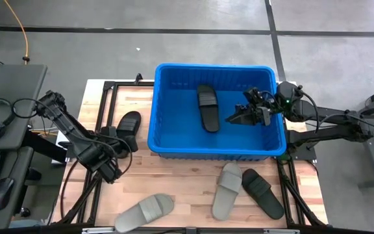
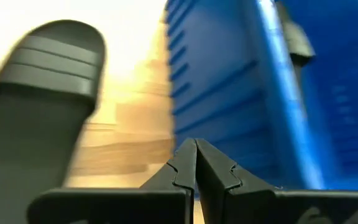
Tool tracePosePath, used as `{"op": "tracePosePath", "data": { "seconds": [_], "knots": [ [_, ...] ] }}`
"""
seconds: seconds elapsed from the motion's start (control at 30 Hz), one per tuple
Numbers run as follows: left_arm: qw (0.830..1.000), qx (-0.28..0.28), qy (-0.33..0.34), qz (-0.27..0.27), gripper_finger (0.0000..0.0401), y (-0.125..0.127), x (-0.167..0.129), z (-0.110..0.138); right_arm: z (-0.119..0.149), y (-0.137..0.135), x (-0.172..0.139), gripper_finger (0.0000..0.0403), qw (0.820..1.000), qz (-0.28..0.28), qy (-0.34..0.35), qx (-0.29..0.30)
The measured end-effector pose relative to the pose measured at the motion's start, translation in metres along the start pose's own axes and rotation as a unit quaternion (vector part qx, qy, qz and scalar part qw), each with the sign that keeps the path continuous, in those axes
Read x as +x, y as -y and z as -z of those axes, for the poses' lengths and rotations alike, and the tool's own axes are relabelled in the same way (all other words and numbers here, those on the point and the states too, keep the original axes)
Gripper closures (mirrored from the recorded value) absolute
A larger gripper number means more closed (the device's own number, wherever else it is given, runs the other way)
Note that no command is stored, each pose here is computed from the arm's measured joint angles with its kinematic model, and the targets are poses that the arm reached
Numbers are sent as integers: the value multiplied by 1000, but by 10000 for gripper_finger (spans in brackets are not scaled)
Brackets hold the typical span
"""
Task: Pick and place slides into bin
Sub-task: Put the black slides into the blue bin
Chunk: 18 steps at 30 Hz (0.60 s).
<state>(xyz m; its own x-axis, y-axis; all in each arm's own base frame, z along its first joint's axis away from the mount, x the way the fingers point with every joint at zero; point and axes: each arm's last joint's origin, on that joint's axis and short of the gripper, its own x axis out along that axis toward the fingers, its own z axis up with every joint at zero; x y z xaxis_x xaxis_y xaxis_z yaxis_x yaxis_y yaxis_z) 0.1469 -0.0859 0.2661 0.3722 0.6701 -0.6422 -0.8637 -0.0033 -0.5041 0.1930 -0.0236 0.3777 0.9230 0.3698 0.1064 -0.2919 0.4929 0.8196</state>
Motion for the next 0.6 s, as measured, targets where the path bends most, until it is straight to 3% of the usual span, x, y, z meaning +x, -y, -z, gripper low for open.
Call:
{"op": "tracePosePath", "data": {
  "seconds": [0.33,0.43,0.6],
  "knots": [
    [997,55,3,-58,401,-9,5,3,0,0,0,224,1000,2,4,9],
    [994,66,-3,-87,401,-13,11,14,0,1,0,224,1000,8,6,12],
    [990,107,20,-91,401,-15,16,32,0,2,0,224,1000,15,11,18]
  ]
}}
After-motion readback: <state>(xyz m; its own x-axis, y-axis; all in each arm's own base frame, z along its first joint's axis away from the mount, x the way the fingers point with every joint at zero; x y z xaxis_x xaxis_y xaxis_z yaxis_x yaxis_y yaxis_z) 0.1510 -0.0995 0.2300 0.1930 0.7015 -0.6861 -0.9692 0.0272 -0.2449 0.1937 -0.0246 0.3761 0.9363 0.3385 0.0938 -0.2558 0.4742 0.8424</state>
